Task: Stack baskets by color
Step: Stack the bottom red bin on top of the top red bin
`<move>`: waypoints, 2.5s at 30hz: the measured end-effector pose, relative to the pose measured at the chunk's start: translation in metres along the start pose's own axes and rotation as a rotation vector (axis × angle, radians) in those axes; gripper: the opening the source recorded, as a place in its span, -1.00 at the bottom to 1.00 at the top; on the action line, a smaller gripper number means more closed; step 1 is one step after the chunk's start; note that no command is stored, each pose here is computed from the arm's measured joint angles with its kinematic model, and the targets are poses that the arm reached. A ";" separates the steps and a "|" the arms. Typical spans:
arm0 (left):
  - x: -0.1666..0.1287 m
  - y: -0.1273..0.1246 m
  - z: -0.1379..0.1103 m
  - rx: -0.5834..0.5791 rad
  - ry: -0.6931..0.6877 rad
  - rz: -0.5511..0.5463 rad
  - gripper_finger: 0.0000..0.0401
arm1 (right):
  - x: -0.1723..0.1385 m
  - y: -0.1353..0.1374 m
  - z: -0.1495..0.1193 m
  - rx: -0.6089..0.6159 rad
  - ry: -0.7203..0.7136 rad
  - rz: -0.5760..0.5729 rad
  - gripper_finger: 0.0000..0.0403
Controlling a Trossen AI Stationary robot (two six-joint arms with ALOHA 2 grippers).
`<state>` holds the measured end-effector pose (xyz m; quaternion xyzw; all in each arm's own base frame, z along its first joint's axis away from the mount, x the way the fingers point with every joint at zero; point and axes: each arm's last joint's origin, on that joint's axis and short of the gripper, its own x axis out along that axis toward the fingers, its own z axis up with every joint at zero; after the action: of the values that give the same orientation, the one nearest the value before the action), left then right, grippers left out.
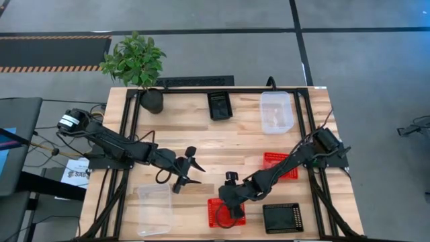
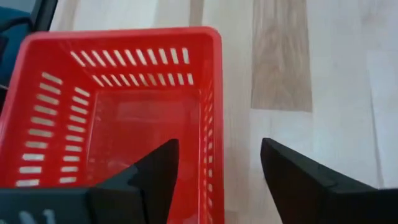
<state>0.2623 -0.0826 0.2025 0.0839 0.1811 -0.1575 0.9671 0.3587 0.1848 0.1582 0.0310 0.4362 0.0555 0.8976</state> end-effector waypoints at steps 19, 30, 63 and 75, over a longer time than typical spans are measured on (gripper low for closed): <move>0.000 0.000 0.000 -0.035 0.005 0.004 0.04 | -0.015 -0.006 0.012 0.047 -0.014 0.099 -0.88; 0.000 0.000 -0.001 -0.042 0.014 0.007 0.04 | -0.095 -0.006 0.028 -0.045 -0.071 0.121 -0.96; -0.004 0.048 0.004 -0.208 -0.105 0.246 0.04 | -0.239 -0.123 -0.110 0.086 0.187 -0.200 -0.98; -0.005 0.049 0.005 -0.213 -0.110 0.274 0.04 | -0.233 -0.134 -0.128 0.100 0.219 -0.158 -0.98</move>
<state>0.2763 -0.0365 0.2138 -0.0039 0.1303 -0.0084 0.9914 0.1249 0.0228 0.2467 0.0351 0.5348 -0.0340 0.8436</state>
